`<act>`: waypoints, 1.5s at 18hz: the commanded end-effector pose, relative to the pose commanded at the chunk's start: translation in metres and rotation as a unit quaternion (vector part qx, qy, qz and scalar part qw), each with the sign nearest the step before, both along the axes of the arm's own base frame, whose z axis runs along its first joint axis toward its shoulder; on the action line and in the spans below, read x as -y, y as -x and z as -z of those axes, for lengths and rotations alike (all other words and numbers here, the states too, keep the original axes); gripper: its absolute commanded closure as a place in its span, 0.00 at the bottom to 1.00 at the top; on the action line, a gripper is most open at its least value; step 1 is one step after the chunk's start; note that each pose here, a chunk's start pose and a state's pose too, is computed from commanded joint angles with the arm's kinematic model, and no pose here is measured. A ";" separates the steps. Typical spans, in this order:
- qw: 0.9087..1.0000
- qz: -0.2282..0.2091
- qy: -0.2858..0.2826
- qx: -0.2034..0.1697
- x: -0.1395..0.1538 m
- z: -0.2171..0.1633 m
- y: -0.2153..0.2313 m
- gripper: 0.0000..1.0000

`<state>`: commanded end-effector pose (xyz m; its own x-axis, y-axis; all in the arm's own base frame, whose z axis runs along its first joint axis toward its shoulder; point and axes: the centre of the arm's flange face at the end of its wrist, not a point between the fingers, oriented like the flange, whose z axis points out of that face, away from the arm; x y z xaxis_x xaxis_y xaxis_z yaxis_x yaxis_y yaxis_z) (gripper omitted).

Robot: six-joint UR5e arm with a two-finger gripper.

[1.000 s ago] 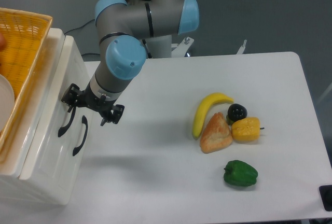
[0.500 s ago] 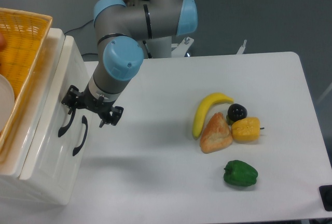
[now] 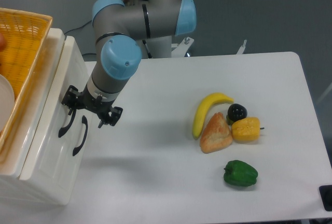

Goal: Slide the top white drawer open
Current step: 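Close the gripper on the upper drawer's black handle, then pull the handle outward, sliding the upper drawer open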

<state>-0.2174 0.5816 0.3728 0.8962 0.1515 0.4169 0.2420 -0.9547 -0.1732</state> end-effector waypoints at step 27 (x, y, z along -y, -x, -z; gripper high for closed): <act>1.000 0.000 -0.001 0.000 0.000 -0.001 0.000 0.52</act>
